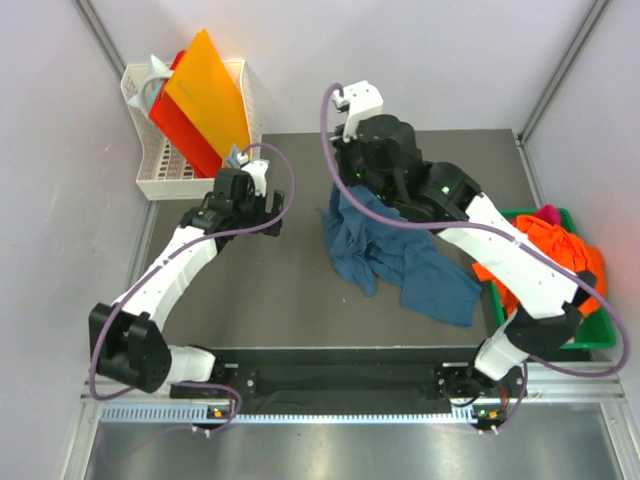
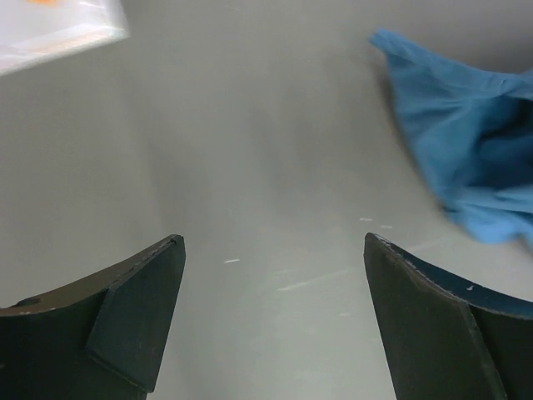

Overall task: Fold and stack the t-shirts
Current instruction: Move the tshirt to the center of the board

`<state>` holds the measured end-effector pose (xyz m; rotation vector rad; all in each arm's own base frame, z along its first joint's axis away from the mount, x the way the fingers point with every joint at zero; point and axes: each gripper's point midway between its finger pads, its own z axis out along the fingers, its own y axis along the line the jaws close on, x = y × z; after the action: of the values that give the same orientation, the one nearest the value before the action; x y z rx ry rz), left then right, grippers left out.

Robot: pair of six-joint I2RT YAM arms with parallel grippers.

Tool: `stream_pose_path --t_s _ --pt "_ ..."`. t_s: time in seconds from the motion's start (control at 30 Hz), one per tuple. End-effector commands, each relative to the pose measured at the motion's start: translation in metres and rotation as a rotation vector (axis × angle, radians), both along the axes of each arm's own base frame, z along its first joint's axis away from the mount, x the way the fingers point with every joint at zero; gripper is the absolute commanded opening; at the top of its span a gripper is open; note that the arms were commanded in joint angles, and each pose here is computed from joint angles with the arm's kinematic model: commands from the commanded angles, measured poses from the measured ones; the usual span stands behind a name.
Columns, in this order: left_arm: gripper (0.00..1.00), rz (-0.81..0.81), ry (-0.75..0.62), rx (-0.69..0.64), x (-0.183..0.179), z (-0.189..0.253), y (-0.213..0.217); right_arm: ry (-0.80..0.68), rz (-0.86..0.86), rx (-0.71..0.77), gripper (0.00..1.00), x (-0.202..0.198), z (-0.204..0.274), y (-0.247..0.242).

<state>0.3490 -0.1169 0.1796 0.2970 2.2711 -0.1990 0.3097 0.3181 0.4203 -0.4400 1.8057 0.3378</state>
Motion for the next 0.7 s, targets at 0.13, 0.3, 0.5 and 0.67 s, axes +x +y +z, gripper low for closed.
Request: stream_pose_path --t_s 0.13,0.3,0.5,0.67 --pt "0.9 -0.096 0.023 -0.217 0.029 -0.011 -0.056 -0.076 -0.181 0.117 0.0 -0.021 0.038 -0.071" --pt "0.89 -0.119 0.016 -0.203 0.051 -0.023 -0.075 -0.027 -0.203 0.11 0.0 -0.033 0.012 -0.088" --pt "0.9 -0.108 0.053 -0.24 0.084 -0.037 -0.1 0.017 -0.219 0.091 0.0 -0.042 -0.012 -0.099" --pt "0.91 -0.115 -0.006 -0.295 0.117 -0.009 -0.118 0.027 -0.23 0.076 0.0 -0.045 -0.02 -0.105"
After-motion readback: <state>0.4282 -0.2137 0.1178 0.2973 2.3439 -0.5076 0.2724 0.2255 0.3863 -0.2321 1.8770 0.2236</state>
